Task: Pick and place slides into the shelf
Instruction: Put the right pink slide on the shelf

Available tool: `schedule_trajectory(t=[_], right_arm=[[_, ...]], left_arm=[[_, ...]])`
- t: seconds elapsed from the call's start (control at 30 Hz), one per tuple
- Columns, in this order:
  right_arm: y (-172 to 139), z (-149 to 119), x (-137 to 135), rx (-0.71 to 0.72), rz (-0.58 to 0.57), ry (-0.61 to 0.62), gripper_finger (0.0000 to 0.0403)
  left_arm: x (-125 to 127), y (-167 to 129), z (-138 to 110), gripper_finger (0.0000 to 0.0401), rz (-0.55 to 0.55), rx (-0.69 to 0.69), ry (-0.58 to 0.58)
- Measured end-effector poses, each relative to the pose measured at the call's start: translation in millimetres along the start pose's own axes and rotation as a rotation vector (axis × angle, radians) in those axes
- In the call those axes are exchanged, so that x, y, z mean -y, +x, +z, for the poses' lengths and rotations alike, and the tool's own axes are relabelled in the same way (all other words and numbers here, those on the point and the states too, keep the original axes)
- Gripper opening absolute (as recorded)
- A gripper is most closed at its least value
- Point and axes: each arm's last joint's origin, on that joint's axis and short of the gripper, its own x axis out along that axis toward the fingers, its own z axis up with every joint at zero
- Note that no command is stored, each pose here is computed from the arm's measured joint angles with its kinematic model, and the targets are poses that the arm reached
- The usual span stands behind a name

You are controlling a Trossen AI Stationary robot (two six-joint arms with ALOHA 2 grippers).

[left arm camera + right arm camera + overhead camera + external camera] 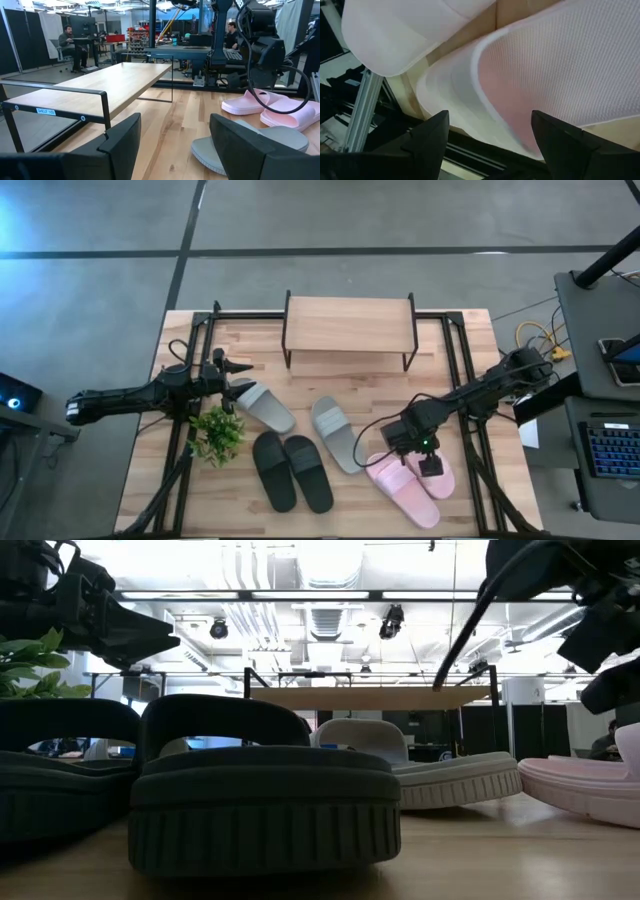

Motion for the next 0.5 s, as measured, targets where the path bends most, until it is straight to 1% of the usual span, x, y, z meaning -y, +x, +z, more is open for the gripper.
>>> schedule_trajectory(t=[0.27,0.5], right_arm=[[1.0,1.7,0.1,0.016,0.008,-0.008,0.026],[3.5,4.9,-0.2,0.045,0.037,-0.033,0.0223]], left_arm=[[0.0,0.0,0.0,0.0223,0.0,0.0,0.0],[0.0,0.0,0.0,0.0223,0.0,0.0,0.0]])
